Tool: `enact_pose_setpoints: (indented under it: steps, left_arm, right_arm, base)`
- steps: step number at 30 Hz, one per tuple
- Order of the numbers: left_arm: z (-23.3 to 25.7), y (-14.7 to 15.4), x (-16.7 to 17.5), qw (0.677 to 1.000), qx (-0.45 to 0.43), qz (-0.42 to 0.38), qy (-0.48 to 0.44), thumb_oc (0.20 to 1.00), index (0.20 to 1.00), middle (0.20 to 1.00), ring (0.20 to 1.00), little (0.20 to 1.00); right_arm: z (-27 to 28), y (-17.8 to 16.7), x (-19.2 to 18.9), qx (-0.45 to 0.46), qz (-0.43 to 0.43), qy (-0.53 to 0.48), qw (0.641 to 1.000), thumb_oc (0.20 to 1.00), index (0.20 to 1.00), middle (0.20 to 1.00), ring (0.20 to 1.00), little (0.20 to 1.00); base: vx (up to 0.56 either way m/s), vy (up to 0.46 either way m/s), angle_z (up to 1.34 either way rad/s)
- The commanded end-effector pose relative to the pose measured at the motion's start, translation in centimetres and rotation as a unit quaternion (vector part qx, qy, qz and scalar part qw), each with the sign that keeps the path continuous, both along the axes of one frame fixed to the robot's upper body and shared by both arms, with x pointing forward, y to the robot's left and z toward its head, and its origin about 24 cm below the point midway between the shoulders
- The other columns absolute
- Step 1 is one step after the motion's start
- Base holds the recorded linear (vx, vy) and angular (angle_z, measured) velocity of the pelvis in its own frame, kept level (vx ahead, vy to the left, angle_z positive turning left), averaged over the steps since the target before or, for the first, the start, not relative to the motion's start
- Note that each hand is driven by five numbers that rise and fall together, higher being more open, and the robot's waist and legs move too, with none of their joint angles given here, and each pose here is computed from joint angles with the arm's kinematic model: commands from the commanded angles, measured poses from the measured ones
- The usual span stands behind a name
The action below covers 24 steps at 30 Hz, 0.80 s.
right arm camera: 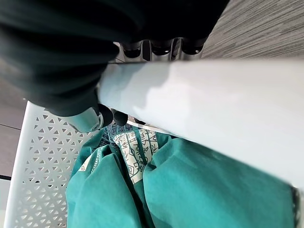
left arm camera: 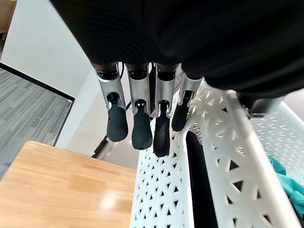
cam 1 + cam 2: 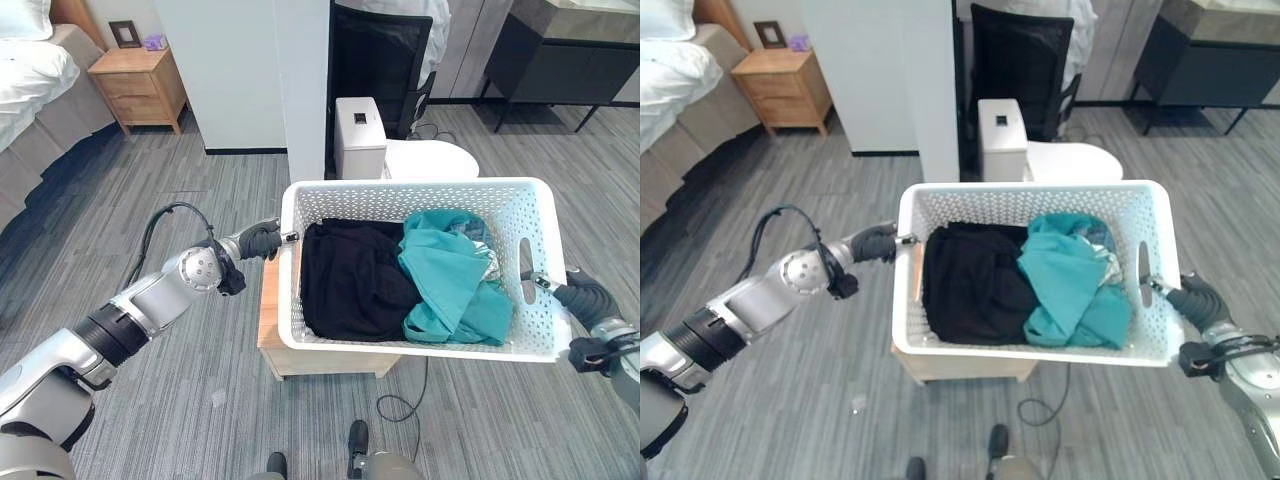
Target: Grab the laundry basket,head to the washer,open it,put in the laundry and shut it.
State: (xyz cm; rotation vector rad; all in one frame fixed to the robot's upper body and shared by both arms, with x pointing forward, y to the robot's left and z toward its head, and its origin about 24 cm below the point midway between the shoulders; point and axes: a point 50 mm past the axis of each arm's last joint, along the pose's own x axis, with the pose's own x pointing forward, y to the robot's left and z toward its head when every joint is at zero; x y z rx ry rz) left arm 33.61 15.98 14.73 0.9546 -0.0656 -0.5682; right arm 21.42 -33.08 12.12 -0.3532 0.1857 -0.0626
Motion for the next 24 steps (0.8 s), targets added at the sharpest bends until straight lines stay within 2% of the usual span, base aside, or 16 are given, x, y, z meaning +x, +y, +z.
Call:
enact_pose_setpoints:
  steps: [1,6,12,17,20,24]
  left_arm:
    - [5.5,2.9,2.2,0.994,-0.046,0.055,-0.086,0.2,0.2,0.2,0.2,0.2]
    - [5.2,3.7,2.4,0.991,-0.066,0.077,-0.09,0.2,0.2,0.2,0.2,0.2]
    - [6.5,4.6,2.3,0.986,-0.076,0.089,-0.115,0.2,0.2,0.2,0.2,0.2]
    - [7.4,5.5,2.1,0.983,-0.072,0.105,-0.136,0.2,0.2,0.2,0.2,0.2]
    - [7.5,5.3,2.2,0.983,-0.077,0.106,-0.133,0.2,0.2,0.2,0.2,0.2]
    - [7.6,5.1,2.3,0.981,-0.085,0.105,-0.137,0.2,0.2,0.2,0.2,0.2]
  right_arm:
    - [6.3,-2.5,-0.1,-0.004,-0.026,-0.112,0.993,0.2,0.2,0.2,0.2,0.2]
    - [6.6,-1.6,1.5,0.008,-0.016,-0.131,0.991,0.2,0.2,0.2,0.2,0.2]
    - [5.7,0.8,4.3,0.016,0.013,-0.13,0.991,0.2,0.2,0.2,0.2,0.2]
    - [4.1,3.8,6.2,0.035,0.057,-0.118,0.991,0.2,0.2,0.2,0.2,0.2]
    - [3.2,4.7,6.9,0.048,0.065,-0.112,0.99,0.2,0.2,0.2,0.2,0.2]
    - [3.3,4.5,6.7,0.048,0.059,-0.115,0.99,0.2,0.2,0.2,0.2,0.2]
  base:
    - [-0.15,0.064,-0.02]
    - [-0.19,0.165,-0.21]
    - [-0.18,0.348,-1.77]
    - [-0.34,0.165,-2.36]
    - [-0.25,0.013,-1.32]
    - [-0.1,-0.103,-0.42]
